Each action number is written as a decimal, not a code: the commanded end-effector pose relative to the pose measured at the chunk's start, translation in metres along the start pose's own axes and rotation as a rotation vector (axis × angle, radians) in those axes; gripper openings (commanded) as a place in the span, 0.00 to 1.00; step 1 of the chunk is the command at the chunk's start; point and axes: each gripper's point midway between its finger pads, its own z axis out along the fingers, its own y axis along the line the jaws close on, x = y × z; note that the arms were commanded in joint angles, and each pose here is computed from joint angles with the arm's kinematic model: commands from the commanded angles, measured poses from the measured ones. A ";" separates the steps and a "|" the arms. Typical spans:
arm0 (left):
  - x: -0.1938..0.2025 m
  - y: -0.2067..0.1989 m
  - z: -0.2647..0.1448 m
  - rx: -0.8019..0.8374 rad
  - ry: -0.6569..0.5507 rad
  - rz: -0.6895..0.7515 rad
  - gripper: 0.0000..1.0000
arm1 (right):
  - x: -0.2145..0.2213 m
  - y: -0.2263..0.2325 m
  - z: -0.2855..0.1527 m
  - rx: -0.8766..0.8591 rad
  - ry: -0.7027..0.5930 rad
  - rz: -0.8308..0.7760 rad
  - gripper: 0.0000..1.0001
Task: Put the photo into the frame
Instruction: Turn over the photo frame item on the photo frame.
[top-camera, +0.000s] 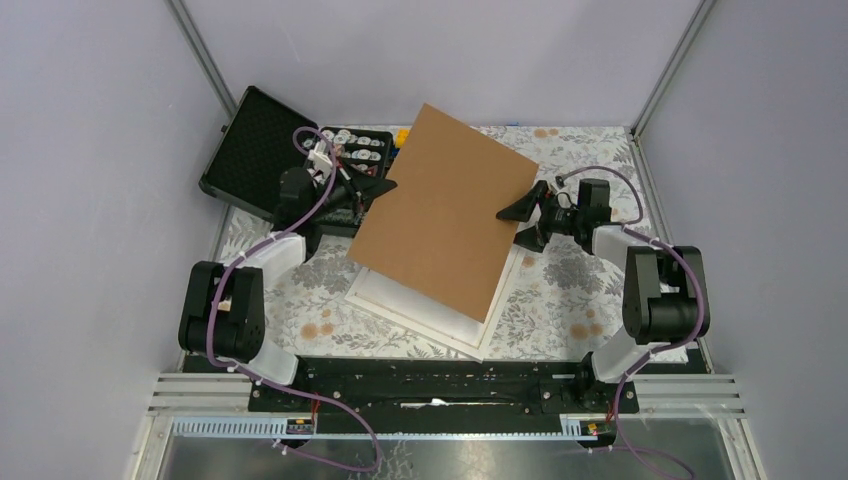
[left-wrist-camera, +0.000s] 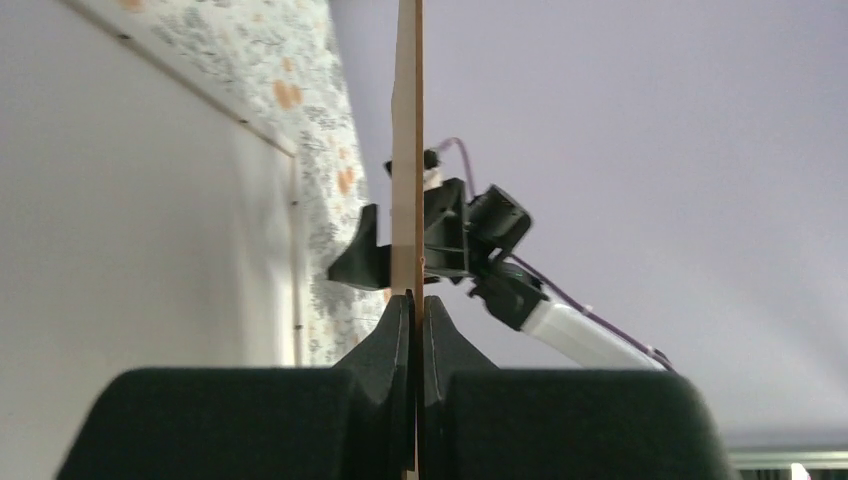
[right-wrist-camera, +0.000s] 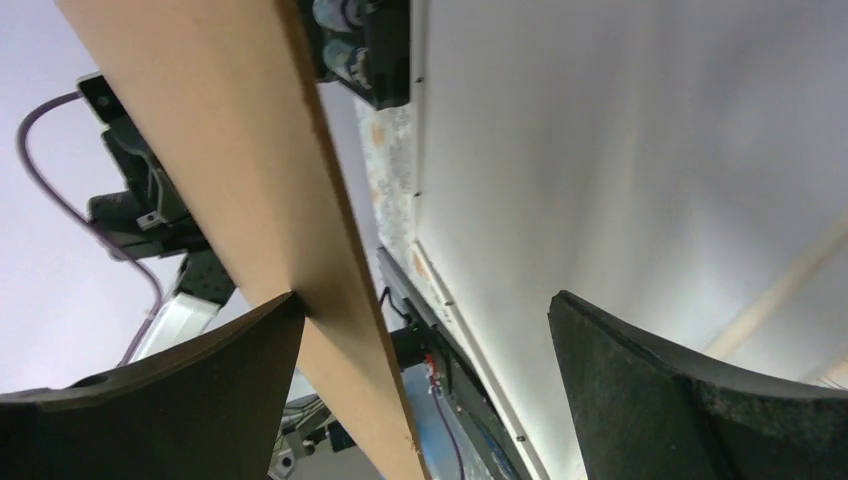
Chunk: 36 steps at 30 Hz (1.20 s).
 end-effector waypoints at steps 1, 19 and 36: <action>-0.001 -0.069 -0.020 0.242 0.023 0.065 0.00 | -0.007 0.025 0.002 -0.140 -0.050 -0.048 1.00; -0.008 -0.044 -0.028 0.202 -0.142 -0.035 0.00 | 0.049 0.099 -0.025 -0.517 -0.146 0.006 0.64; 0.005 0.023 -0.065 -0.432 -0.108 0.380 0.63 | 0.061 0.103 -0.029 -0.354 -0.183 -0.110 0.00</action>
